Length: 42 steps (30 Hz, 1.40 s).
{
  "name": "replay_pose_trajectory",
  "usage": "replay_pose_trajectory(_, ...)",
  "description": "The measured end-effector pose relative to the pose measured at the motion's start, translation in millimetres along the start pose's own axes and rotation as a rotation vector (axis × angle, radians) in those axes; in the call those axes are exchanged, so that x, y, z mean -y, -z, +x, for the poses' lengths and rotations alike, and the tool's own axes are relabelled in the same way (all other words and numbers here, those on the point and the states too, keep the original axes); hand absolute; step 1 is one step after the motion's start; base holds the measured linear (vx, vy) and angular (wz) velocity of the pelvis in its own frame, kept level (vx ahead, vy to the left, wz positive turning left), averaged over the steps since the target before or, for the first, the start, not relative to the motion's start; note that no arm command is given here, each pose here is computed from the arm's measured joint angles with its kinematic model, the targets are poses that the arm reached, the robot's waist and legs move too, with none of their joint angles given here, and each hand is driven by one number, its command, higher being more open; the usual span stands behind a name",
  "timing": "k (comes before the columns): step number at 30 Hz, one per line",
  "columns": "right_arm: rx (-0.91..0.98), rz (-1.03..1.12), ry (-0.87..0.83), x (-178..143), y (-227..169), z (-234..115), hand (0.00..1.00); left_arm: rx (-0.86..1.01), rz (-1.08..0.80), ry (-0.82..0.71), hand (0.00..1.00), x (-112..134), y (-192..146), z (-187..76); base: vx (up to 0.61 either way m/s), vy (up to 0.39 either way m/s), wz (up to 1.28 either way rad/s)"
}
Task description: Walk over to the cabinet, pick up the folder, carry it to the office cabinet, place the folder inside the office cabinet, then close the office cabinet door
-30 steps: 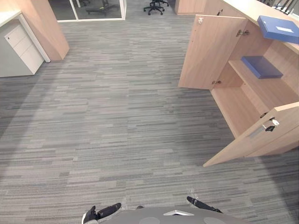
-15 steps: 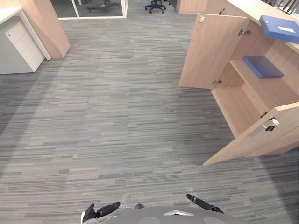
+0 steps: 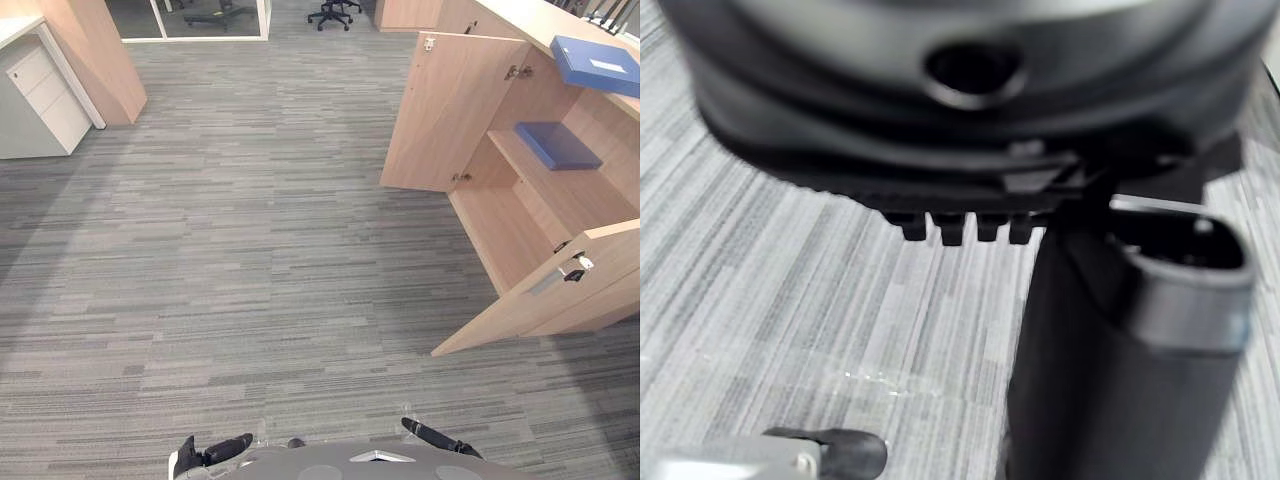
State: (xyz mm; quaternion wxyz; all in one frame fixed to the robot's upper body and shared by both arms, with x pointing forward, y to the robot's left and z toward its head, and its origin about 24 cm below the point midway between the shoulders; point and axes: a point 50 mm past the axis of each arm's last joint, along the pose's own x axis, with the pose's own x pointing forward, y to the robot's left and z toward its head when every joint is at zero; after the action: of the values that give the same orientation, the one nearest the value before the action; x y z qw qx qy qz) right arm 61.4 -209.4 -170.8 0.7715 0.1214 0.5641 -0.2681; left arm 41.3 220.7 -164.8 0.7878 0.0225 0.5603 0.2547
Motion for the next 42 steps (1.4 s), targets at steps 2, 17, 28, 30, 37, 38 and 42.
replay_pose_trajectory(2,-0.001,0.011,-0.009,0,0,0,1.00,0.001,0.002,0.006,1.00,0,0,0,0.00,0.000,0.00)
replay_pose_trajectory(17,-0.008,0.083,-0.091,-4,1,0,1.00,0.003,0.007,0.105,1.00,1,-2,1,-0.02,-0.016,-0.01)
replay_pose_trajectory(28,0.009,0.125,-0.098,0,-5,0,1.00,0.016,-0.183,0.091,1.00,2,-14,3,0.00,-0.019,0.01)
replay_pose_trajectory(30,0.020,0.109,-0.104,-2,-11,1,1.00,0.041,-0.293,0.079,1.00,3,-22,2,0.04,0.109,-0.43)
replay_pose_trajectory(37,-0.014,0.094,-0.061,15,-6,2,1.00,0.011,-0.249,0.120,1.00,14,-15,0,0.22,0.281,-0.44)
replay_pose_trajectory(38,-0.026,0.079,-0.068,12,-3,2,1.00,0.013,-0.236,0.109,1.00,10,-15,2,0.44,0.354,-0.24)
replay_pose_trajectory(42,-0.047,0.068,-0.061,16,0,2,1.00,-0.032,-0.224,0.094,1.00,6,-4,1,0.34,0.265,-0.15)
